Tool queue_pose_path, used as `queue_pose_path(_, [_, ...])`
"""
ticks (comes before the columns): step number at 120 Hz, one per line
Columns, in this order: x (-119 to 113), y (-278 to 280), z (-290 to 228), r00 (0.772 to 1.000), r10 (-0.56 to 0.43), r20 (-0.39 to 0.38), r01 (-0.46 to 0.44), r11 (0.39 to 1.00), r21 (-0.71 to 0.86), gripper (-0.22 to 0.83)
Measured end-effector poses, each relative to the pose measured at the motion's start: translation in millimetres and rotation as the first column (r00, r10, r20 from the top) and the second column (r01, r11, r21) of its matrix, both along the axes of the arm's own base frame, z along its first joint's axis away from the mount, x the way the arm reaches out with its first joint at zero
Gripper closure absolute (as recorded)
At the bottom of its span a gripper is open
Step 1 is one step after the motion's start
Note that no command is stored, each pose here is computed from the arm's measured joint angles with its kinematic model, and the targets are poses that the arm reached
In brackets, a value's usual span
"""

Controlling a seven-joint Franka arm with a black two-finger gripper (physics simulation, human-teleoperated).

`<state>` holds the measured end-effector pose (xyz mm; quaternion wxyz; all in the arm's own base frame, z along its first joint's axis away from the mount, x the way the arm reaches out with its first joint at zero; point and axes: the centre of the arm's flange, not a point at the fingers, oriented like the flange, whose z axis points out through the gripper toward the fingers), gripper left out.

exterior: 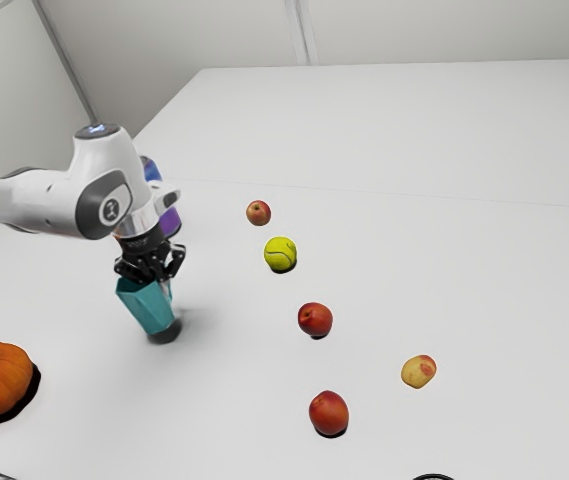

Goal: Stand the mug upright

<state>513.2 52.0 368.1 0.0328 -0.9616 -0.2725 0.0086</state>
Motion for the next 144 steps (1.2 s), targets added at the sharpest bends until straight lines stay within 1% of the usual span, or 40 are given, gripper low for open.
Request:
queue_pose_path(24, [-1.1,8.6,-1.9,0.994,0.106,0.000,-0.106,0.994,0.023,0.78])
queue_pose_path(54, [0.0,10.7,-16.1,0.979,0.201,-0.017,-0.200,0.979,0.045,0.78])
queue_pose_path(66, [1.3,3.2,-23.4,0.976,0.218,-0.025,-0.216,0.975,0.053,0.78])
queue_pose_path(87, [4.2,-25.0,-34.1,0.978,0.208,-0.036,-0.205,0.976,0.066,0.79])
queue_pose_path(110, [4.5,-18.9,-37.4,0.967,0.252,-0.035,-0.249,0.966,0.073,0.78])
queue_pose_path(131, [5.9,-19.8,-35.1,0.963,0.269,-0.028,-0.267,0.962,0.066,0.40])
queue_pose_path(144, [8.8,-20.5,-29.4,0.961,0.275,-0.015,-0.274,0.960,0.061,0.24])
